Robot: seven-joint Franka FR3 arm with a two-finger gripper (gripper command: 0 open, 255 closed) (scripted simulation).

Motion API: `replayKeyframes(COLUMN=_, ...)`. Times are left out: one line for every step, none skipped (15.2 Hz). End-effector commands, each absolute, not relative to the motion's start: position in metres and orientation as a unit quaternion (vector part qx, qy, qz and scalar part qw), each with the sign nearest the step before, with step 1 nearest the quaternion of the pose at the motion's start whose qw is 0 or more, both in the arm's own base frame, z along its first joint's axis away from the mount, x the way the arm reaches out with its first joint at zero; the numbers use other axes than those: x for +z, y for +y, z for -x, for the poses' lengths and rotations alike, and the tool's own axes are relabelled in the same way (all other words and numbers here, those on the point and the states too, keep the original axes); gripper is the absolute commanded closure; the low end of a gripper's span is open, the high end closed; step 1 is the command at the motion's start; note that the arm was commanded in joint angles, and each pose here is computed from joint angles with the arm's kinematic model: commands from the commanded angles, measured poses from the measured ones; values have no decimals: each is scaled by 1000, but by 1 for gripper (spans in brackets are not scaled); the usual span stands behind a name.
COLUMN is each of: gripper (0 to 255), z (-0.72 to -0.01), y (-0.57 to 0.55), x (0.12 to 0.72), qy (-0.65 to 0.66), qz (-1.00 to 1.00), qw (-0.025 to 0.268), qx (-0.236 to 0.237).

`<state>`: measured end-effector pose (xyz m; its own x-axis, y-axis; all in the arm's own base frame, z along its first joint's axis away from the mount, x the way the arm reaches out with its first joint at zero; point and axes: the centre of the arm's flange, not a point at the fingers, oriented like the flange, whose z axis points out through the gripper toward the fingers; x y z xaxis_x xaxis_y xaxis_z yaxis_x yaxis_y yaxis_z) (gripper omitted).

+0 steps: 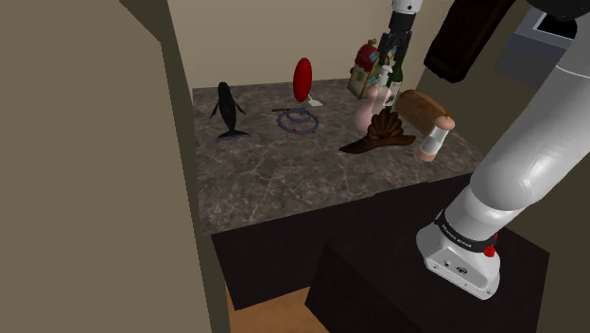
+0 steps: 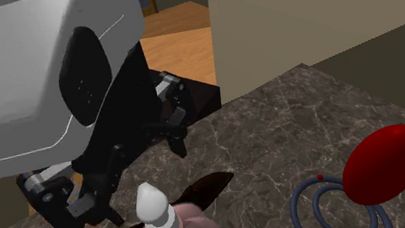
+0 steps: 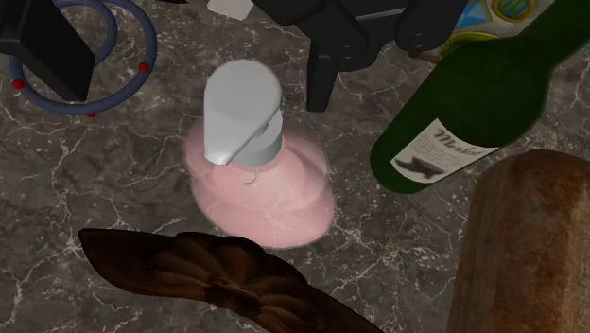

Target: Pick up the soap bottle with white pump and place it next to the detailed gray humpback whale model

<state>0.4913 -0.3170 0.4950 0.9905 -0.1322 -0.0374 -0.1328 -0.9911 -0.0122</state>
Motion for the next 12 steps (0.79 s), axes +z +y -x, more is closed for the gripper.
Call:
replayKeyframes(gripper=0, z=-498, y=-332, x=489, qy=66, qz=998, qw=6, qx=19)
replayKeyframes(gripper=0, z=-498, y=-332, x=484, qy=66, qz=998, qw=6, qx=19)
replayKeyframes(gripper=0, z=-498, y=-332, x=479, qy=66, qz=998, qw=6, qx=19)
replayKeyframes(gripper=0, z=-498, y=-332, x=473, qy=66, qz=998, qw=6, qx=19)
replayKeyframes(gripper=0, z=-498, y=-332, x=468, qy=66, qz=998, qw=6, qx=19)
replayKeyframes(gripper=0, z=-497, y=-332, x=463, qy=66, qz=998, qw=6, qx=19)
replayKeyframes(gripper=0, z=-497, y=-332, x=457, qy=66, qz=998, qw=6, qx=19)
replayKeyframes(gripper=0, z=-497, y=-332, x=452, qy=66, qz=998, qw=6, qx=19)
replayKeyframes(gripper=0, z=-497, y=-332, x=449, qy=66, qz=998, qw=6, qx=19)
replayKeyframes(gripper=0, z=-497, y=-332, x=449, qy=66, qz=998, qw=6, qx=19)
replayKeyframes(gripper=0, z=-497, y=-332, x=449, qy=66, qz=998, qw=6, qx=19)
replayKeyframes(gripper=0, z=-497, y=-332, x=449, qy=66, qz=998, qw=6, qx=19)
